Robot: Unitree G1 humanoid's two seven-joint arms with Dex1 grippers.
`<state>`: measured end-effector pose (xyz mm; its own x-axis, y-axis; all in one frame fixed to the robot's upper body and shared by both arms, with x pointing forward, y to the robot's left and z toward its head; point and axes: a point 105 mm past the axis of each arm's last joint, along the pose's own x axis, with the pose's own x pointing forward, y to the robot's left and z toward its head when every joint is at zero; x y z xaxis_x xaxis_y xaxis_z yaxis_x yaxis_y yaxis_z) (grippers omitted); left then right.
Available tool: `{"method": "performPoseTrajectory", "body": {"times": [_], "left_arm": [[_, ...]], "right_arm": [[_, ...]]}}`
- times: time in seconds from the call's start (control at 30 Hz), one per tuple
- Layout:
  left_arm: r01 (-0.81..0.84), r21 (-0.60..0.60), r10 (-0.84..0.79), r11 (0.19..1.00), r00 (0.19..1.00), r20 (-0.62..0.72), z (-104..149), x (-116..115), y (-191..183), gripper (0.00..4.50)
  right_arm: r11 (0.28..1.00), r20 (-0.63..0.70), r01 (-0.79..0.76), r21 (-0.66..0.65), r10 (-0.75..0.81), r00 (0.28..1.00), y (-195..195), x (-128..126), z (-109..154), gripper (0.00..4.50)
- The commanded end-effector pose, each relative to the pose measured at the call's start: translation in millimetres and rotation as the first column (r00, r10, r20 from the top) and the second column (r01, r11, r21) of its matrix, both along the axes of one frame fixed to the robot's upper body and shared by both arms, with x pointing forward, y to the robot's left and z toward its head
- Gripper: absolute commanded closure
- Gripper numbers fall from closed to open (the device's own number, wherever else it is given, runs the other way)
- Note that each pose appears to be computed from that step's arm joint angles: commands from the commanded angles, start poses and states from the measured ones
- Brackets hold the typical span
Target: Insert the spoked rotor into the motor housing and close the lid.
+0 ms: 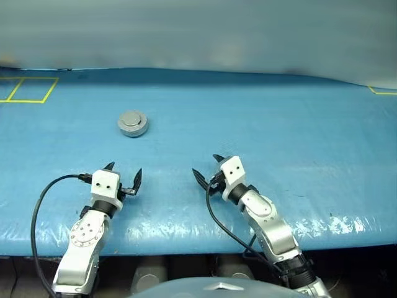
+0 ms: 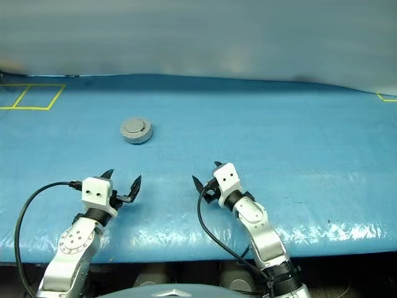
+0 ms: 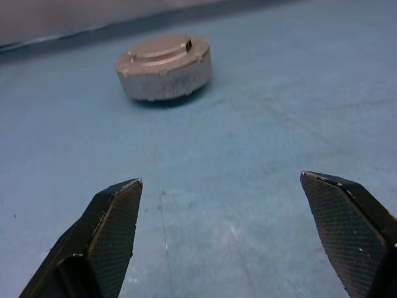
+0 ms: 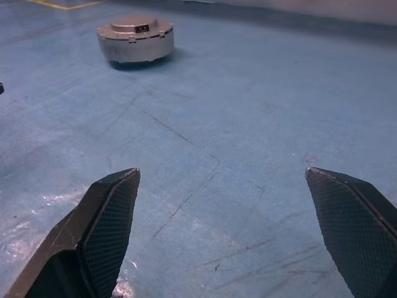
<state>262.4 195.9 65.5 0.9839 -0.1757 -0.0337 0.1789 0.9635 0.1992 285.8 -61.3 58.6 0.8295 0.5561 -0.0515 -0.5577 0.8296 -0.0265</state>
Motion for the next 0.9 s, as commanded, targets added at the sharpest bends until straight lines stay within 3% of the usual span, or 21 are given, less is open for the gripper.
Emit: {"method": "performPoseTrajectory", "body": {"times": [0.03, 0.2, 0.57, 0.9], "left_arm": [[0.038, -0.02, -0.036, 0.999, 0.997, 0.068, 9, 1, -6, 0.05], [0.14, -0.033, -0.14, 0.99, 0.99, 0.015, -1, -1, -17, 0.05], [0.147, -0.048, -0.146, 0.988, 0.989, 0.017, -2, 13, -14, 0.05], [0.172, -0.059, -0.171, 0.983, 0.985, 0.022, 0, 21, -17, 0.05]], "right_arm": [[0.996, 0.082, 0.044, 0.077, -0.05, 0.995, -6, -3, 21, 0.0], [0.997, 0.087, -0.04, 0.069, 0.034, 0.996, -2, -15, 22, 0.0], [0.989, 0.095, -0.147, -0.005, 0.146, 0.985, 1, -22, 21, 0.0], [0.99, 0.089, -0.138, 0.001, 0.137, 0.987, 0, -24, 21, 0.0]]}}
